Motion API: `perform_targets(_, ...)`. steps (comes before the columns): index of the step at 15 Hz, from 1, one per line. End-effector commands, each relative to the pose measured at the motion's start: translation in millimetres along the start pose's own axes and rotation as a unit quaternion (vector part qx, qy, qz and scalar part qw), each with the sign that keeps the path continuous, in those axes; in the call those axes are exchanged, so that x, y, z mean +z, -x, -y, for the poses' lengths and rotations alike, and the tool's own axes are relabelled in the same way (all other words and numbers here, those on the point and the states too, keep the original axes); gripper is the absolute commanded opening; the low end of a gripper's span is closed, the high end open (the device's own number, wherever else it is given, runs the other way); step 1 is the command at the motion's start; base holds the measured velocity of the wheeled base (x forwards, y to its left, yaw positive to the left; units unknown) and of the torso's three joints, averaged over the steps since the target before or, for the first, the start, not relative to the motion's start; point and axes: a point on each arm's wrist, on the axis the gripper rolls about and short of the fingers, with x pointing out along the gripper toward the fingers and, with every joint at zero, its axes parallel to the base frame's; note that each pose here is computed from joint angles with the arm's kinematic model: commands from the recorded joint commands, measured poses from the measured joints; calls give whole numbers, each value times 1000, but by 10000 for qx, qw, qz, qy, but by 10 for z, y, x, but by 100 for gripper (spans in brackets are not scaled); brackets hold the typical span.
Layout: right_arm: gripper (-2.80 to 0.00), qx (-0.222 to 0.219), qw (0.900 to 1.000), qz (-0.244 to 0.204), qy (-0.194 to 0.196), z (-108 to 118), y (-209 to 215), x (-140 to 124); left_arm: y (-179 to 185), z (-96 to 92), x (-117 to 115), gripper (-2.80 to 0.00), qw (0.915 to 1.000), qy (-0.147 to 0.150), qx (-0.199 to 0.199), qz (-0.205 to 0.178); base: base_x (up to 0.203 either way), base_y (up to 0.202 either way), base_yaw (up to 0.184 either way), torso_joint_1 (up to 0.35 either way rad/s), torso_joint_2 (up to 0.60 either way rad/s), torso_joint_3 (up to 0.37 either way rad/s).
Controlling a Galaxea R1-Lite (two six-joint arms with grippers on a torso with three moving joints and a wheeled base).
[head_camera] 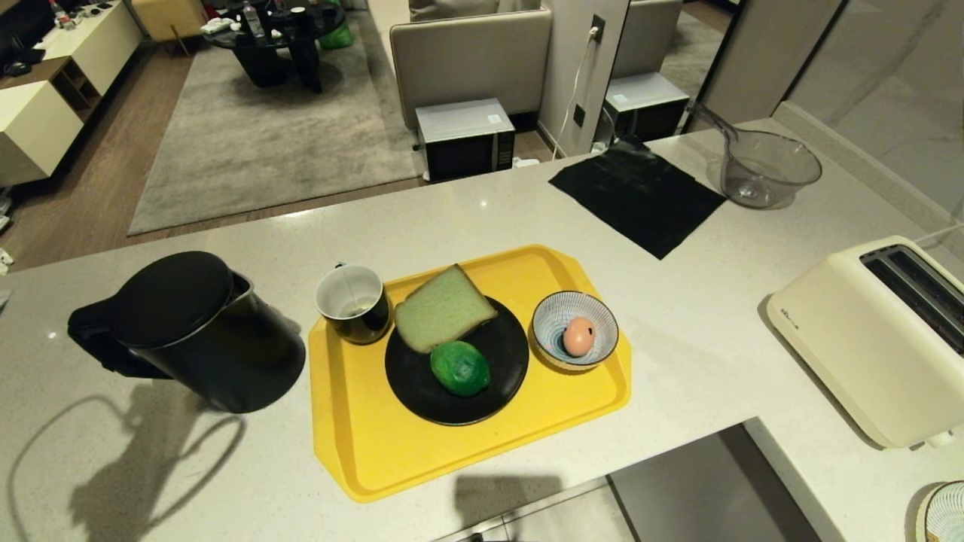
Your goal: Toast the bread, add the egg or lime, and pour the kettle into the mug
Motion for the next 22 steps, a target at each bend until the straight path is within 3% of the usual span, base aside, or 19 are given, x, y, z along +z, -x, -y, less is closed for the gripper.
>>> perform_targets(1, -280, 5, 9999, -140, 1, -1, -17, -77, 288, 98, 164, -280, 9997, 38, 240, -60, 0, 0, 0, 0, 0, 0)
perform_targets(7, -280, 6, 9999, -133, 1, -1, -16, -77, 1136, 267, -210, -280, 9981, -67, 160, -596, 0, 0, 0, 0, 0, 0)
perform_targets(14, -280, 6, 9999, -133, 1, -1, -16, -77, 1957, 452, -791, -280, 9985, -114, 3, -544, 0, 0, 0, 0, 0, 0)
perform_targets(18, -280, 3, 9999, -133, 1, -1, -16, -77, 1999, 541, -1278, -280, 9946, -121, -132, -1025, 0, 0, 0, 0, 0, 0)
perform_targets(22, -280, 6, 9999, -133, 1, -1, -16, -77, 2049, 582, -1479, -280, 9828, -58, -318, -1818, 0, 0, 0, 0, 0, 0)
